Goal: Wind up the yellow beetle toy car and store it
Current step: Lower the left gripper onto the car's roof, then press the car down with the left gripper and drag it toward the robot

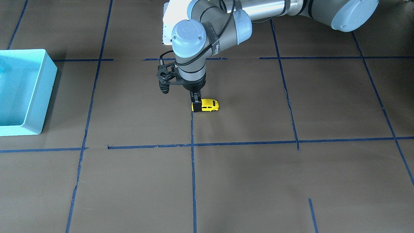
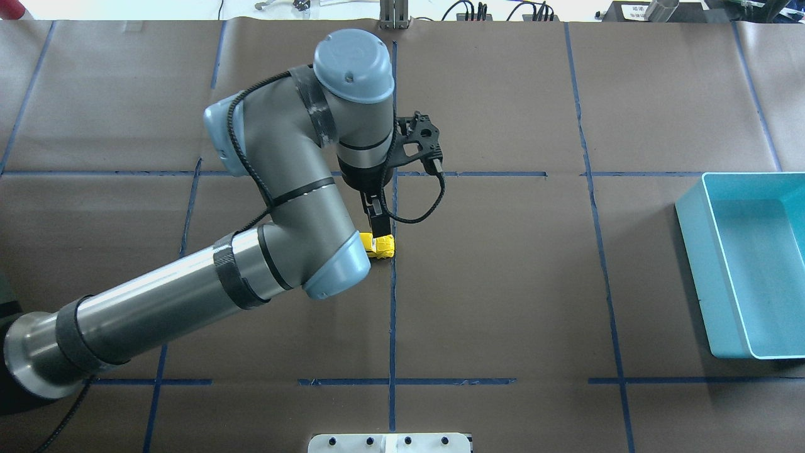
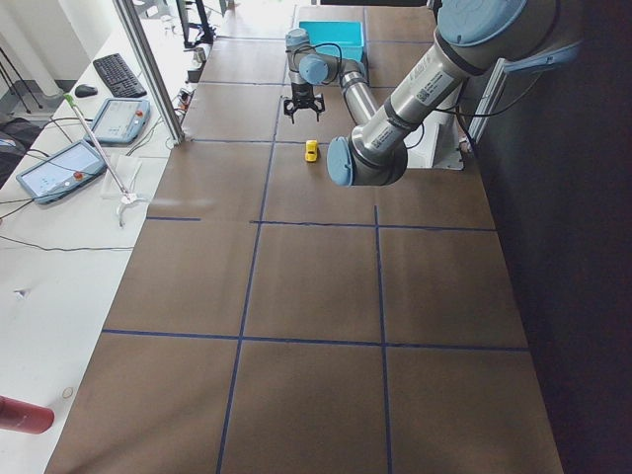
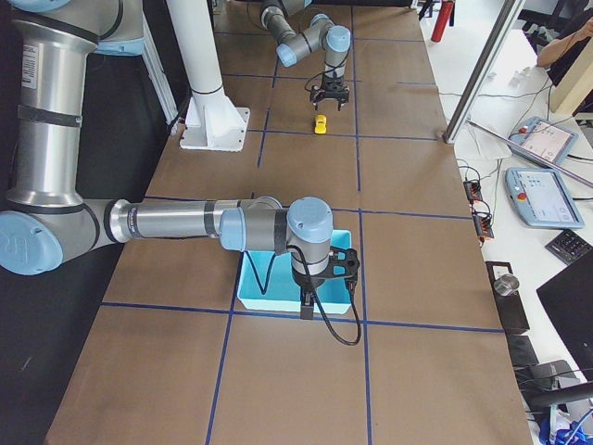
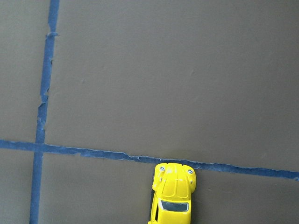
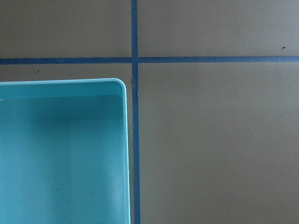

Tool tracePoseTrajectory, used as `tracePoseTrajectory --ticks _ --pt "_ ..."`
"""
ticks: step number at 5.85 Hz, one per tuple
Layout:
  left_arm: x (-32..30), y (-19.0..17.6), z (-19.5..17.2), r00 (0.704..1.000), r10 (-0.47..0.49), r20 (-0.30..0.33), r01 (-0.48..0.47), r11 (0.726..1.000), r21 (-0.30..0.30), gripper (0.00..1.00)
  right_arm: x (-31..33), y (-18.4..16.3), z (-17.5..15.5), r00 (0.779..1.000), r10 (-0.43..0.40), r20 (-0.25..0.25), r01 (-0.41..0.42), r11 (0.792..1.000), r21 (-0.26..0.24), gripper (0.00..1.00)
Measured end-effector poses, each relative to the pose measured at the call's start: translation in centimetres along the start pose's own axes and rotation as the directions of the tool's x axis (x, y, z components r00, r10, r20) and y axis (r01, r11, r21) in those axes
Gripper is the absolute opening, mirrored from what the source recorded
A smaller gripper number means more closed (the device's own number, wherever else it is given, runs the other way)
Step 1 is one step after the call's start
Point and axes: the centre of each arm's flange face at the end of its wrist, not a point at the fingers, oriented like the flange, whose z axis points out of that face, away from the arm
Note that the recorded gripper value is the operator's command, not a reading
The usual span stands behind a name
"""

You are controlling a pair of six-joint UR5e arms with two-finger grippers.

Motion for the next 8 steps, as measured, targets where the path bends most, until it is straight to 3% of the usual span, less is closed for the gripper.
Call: tracePoseTrajectory --ticks 3,5,8 --pt "3.1 -2.3 3.1 0.99 0.117 0.079 -0.108 0.988 -0.106 1.0 0.0 0.0 0.0 1.0 0.0 0.0 0.0 1.0 0.0 1.0" --pt "4.0 -2.4 5.4 0.989 0.107 0.106 -0.089 0.983 -0.163 1.0 0.0 0.0 0.0 1.0 0.0 0.0 0.0 1.0 0.0 1.0" --pt "3.7 -1.8 8.2 0.991 0.081 0.109 -0.058 0.979 -0.197 0.98 0.6 -0.1 0.7 1.0 0.012 0.0 -0.012 1.0 -0.013 1.0"
